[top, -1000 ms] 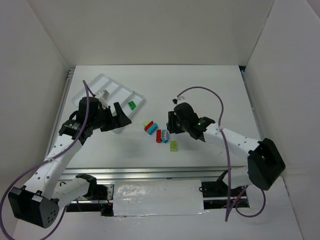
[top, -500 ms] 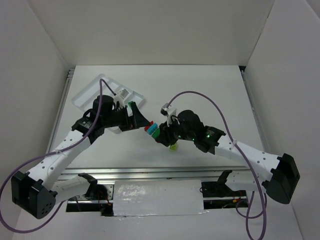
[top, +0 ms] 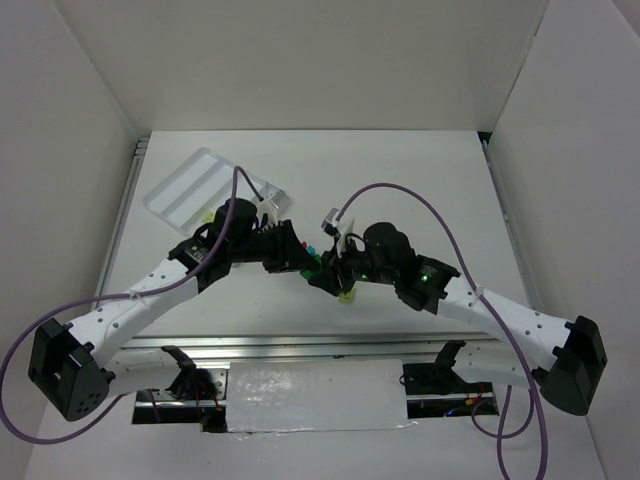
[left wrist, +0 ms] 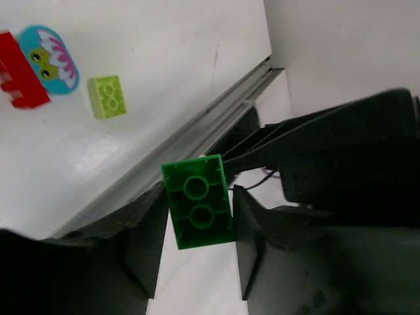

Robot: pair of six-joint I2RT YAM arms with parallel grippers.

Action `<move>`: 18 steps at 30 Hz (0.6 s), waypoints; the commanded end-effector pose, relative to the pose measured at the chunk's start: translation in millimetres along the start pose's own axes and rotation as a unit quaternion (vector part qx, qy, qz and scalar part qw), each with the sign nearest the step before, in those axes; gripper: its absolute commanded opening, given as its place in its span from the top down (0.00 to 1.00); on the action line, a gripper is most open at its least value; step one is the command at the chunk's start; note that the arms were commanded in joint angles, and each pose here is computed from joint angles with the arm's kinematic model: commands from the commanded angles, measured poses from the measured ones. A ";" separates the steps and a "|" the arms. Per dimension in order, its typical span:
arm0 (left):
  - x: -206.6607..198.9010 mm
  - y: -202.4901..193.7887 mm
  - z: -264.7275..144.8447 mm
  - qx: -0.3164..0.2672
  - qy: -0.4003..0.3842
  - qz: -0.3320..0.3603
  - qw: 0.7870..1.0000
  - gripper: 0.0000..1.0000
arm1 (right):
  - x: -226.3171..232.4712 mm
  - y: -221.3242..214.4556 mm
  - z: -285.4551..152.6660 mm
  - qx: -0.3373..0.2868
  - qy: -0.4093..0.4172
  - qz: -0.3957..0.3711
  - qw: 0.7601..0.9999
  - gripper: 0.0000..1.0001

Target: Sort the legos into containers by color

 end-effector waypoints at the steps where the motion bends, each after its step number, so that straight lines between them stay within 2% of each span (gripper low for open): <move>1: -7.3 0.3 7.2 0.007 -0.027 0.008 1.000 0.68 | 3.8 17.3 -0.1 -0.036 0.010 -0.025 0.999 1.00; 3: -7.2 1.3 7.2 0.007 -0.024 0.010 1.000 0.84 | 0.5 16.0 1.6 -0.031 -0.007 -0.023 0.999 1.00; 4: -8.7 2.1 5.5 0.002 -0.022 0.013 1.000 0.99 | -0.8 13.8 2.7 -0.026 -0.013 -0.022 0.999 1.00; 8: -17.3 7.8 -3.9 -0.023 -0.012 0.034 0.999 1.00 | -3.6 -1.9 7.9 -0.003 -0.021 -0.016 1.000 1.00; 18: -13.8 45.1 -39.1 -0.102 -0.002 0.023 0.995 1.00 | -7.2 -23.6 11.0 0.016 -0.039 -0.005 0.999 1.00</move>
Point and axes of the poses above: each gripper's point midway between its finger pads, its own z axis out along the fingers, its own x axis along the line the jaws close on, y = z × x, the point moved 9 cm from there along -z, back along the fingers, and after that the axes turned 11 degrees about -z, right-handed, at the moved point
